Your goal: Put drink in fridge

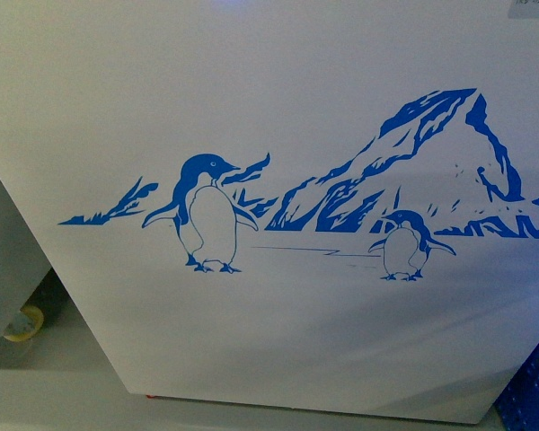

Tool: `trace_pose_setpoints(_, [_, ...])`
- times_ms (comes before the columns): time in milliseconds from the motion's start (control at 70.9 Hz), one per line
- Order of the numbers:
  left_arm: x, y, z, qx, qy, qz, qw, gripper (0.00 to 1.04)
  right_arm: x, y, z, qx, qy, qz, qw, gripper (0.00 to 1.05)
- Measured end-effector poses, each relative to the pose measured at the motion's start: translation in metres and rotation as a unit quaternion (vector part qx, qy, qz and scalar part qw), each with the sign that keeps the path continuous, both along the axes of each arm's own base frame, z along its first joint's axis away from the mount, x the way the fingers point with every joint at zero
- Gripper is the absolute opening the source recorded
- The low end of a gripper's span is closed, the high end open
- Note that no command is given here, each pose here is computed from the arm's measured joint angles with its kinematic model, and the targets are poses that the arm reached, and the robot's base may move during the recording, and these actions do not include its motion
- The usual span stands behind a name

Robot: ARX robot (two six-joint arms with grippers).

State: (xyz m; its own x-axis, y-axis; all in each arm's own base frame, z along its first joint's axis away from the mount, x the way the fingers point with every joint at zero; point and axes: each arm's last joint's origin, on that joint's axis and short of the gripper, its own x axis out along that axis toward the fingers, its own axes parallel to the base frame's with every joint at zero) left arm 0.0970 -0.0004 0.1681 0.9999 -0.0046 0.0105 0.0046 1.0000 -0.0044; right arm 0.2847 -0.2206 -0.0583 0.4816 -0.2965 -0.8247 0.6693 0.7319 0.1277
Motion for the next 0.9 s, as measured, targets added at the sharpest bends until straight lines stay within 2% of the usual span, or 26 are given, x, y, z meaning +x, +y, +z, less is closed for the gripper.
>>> trace_pose_setpoints(113, [0.0, 0.0, 0.0, 0.0, 0.0, 0.0, 1.0, 0.97, -0.003, 0.004, 0.05, -0.001, -0.057, 0.029, 0.998, 0.37])
trace_pose_setpoints(155, [0.0, 0.0, 0.0, 0.0, 0.0, 0.0, 1.0, 0.97, -0.008, 0.01, 0.08, 0.001, -0.089, 0.048, 0.995, 0.37])
trace_pose_setpoints(310, [0.0, 0.0, 0.0, 0.0, 0.0, 0.0, 1.0, 0.97, -0.033, 0.035, 0.15, 0.002, -0.157, 0.105, 0.982, 0.37])
trace_pose_setpoints(466, [0.0, 0.0, 0.0, 0.0, 0.0, 0.0, 1.0, 0.97, -0.077, 0.073, 0.243, -0.02, -0.254, 0.182, 0.95, 0.37])
trace_pose_setpoints(550, [0.0, 0.0, 0.0, 0.0, 0.0, 0.0, 1.0, 0.97, -0.104, 0.097, 0.291, -0.058, -0.302, 0.226, 0.924, 0.37])
trace_pose_setpoints(593, [0.0, 0.0, 0.0, 0.0, 0.0, 0.0, 1.0, 0.97, -0.116, 0.109, 0.307, -0.079, -0.321, 0.245, 0.911, 0.37])
trace_pose_setpoints(748, [0.0, 0.0, 0.0, 0.0, 0.0, 0.0, 1.0, 0.97, -0.14, 0.136, 0.332, -0.109, -0.354, 0.282, 0.885, 0.37])
trace_pose_setpoints(790, [0.0, 0.0, 0.0, 0.0, 0.0, 0.0, 1.0, 0.97, -0.149, 0.149, 0.34, -0.125, -0.366, 0.299, 0.872, 0.37])
trace_pose_setpoints(903, [0.0, 0.0, 0.0, 0.0, 0.0, 0.0, 1.0, 0.97, -0.162, 0.175, 0.352, -0.177, -0.376, 0.304, 0.857, 0.37])
